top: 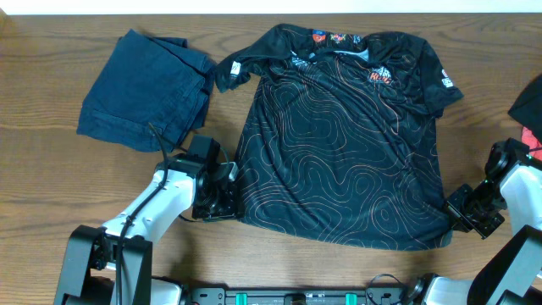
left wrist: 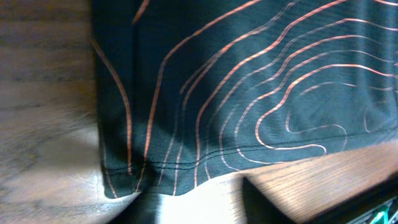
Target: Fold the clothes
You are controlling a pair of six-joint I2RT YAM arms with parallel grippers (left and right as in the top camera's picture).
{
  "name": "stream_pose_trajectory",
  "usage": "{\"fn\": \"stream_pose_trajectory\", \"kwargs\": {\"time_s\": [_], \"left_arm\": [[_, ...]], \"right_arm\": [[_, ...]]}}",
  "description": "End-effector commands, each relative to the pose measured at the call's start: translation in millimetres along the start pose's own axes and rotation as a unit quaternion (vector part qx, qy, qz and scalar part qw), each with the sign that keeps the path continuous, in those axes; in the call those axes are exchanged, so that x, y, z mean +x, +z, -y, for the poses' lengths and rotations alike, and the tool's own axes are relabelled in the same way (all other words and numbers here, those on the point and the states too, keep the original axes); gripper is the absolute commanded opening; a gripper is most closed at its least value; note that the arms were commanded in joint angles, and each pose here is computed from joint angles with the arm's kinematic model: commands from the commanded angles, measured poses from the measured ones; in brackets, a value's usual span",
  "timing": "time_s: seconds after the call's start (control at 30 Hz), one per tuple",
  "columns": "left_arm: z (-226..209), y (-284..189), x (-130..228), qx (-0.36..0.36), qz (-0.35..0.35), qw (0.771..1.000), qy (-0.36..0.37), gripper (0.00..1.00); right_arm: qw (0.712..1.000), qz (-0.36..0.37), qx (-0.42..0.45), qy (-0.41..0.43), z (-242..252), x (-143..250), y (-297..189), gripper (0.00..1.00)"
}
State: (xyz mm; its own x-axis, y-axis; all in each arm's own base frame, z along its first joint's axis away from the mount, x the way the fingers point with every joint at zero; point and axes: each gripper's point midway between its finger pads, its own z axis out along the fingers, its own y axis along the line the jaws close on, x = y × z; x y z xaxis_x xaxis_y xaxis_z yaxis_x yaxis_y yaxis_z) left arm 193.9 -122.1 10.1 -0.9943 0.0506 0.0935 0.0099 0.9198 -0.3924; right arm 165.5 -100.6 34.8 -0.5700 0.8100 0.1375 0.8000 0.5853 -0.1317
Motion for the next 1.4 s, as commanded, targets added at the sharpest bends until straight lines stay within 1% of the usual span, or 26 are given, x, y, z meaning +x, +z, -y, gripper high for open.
{"fn": "stream_pose_trajectory", "kwargs": {"time_s": [0.0, 0.17, 0.23, 0.27, 0.3, 0.4, 0.43, 0.47, 0.5, 0.53, 0.6, 0.63, 0.67, 0.7, 0.73, 0.77, 0.83, 0.87, 0.9, 0.93, 1.0, 1.07, 1.17, 1.23, 1.37], "left_arm": [[-3.1, -0.3, 1.0, -0.009, 0.001, 1.000, -0.020, 0.06], [-4.8, -0.5, 9.2, -0.013, -0.015, 0.999, -0.041, 0.06], [-10.4, -0.8, 10.0, -0.029, -0.015, 0.999, -0.043, 0.06], [-14.6, -1.2, 8.7, -0.040, -0.011, 0.998, -0.043, 0.10], [-16.9, -1.5, 6.6, -0.046, -0.007, 0.998, -0.043, 0.28], [-15.8, -1.3, -1.7, -0.044, 0.010, 0.998, -0.036, 0.62], [-15.0, -1.1, -4.4, -0.043, 0.015, 0.998, -0.034, 0.71], [-14.6, -0.4, -6.6, -0.041, 0.018, 0.998, -0.033, 0.77], [-14.6, 0.9, -8.8, -0.041, 0.021, 0.998, -0.037, 0.80], [-14.3, 2.7, -10.0, -0.039, 0.020, 0.998, -0.041, 0.80], [-10.5, 10.4, -10.3, -0.025, 0.010, 0.999, -0.042, 0.78], [-6.5, 15.0, -8.8, -0.013, 0.000, 0.999, -0.041, 0.74], [-3.2, 19.1, -7.3, -0.003, -0.009, 0.999, -0.041, 0.68], [0.3, 24.1, -4.7, 0.006, -0.020, 0.999, -0.040, 0.60], [2.9, 29.5, -0.5, 0.011, -0.035, 0.999, -0.040, 0.49], [3.0, 33.4, 3.0, 0.010, -0.045, 0.998, -0.042, 0.39], [3.0, 37.7, 10.4, 0.009, -0.064, 0.997, -0.045, 0.24], [3.6, 37.5, 13.9, 0.010, -0.072, 0.996, -0.048, 0.19], [3.7, 36.8, 17.0, 0.011, -0.078, 0.996, -0.051, 0.09], [4.5, 35.2, 21.1, 0.012, -0.087, 0.995, -0.056, 0.06], [8.4, 30.4, 29.6, 0.019, -0.105, 0.992, -0.065, 0.06], [19.0, 21.6, 40.3, 0.041, -0.127, 0.988, -0.077, 0.06], [47.5, 3.4, 58.1, 0.111, -0.165, 0.975, -0.099, 0.06], [61.7, -7.8, 69.5, 0.140, -0.184, 0.967, -0.106, 0.06], [70.9, -18.7, 90.6, 0.128, -0.205, 0.965, -0.106, 0.06]], "right_arm": [[1.000, 0.019, -0.007, 0.011, 2.2, -11.9, -7.0, 0.01], [0.998, 0.023, -0.034, 0.042, 4.8, -22.6, -13.7, 0.01], [0.998, 0.022, -0.044, 0.047, 5.8, -25.1, -15.9, 0.01], [0.998, 0.022, -0.046, 0.045, 6.4, -25.5, -16.0, 0.01], [0.998, 0.022, -0.046, 0.044, 7.1, -25.6, -15.9, 0.01], [0.998, 0.022, -0.046, 0.044, 7.0, -25.7, -15.9, 0.01], [0.998, 0.022, -0.047, 0.044, 6.8, -25.8, -15.9, 0.01], [0.998, 0.022, -0.048, 0.044, 6.4, -25.8, -16.0, 0.01], [0.998, 0.021, -0.048, 0.043, 6.5, -25.7, -16.0, 0.01], [0.998, 0.021, -0.048, 0.043, 6.5, -25.7, -16.0, 0.01], [0.998, 0.022, -0.048, 0.044, 6.3, -26.1, -16.0, 0.01], [0.998, 0.023, -0.048, 0.044, 6.2, -26.3, -16.0, 0.01], [0.998, 0.023, -0.048, 0.044, 6.2, -26.5, -16.0, 0.01], [0.998, 0.023, -0.049, 0.044, 6.1, -26.6, -16.1, 0.01], [0.998, 0.023, -0.049, 0.044, 6.1, -26.6, -16.1, 0.01], [0.998, 0.024, -0.049, 0.044, 5.8, -27.1, -16.1, 0.01], [0.997, 0.026, -0.056, 0.044, 3.3, -28.6, -16.4, 0.01], [0.997, 0.028, -0.062, 0.044, 1.3, -29.9, -17.0, 0.01], [0.996, 0.029, -0.067, 0.044, -0.5, -31.0, -17.8, 0.01], [0.996, 0.032, -0.071, 0.044, -2.0, -32.6, -18.9, 0.01], [0.996, 0.039, -0.073, 0.046, -3.0, -36.6, -22.2, 0.01], [0.995, 0.050, -0.077, 0.046, -4.6, -42.8, -27.8, 0.01], [0.992, 0.072, -0.087, 0.061, -4.9, -56.6, -41.3, 0.01], [0.988, 0.089, -0.096, 0.080, -2.0, -68.6, -53.2, 0.01], [0.981, 0.120, -0.109, 0.108, 9.3, -89.4, -75.0, 0.01]]}}
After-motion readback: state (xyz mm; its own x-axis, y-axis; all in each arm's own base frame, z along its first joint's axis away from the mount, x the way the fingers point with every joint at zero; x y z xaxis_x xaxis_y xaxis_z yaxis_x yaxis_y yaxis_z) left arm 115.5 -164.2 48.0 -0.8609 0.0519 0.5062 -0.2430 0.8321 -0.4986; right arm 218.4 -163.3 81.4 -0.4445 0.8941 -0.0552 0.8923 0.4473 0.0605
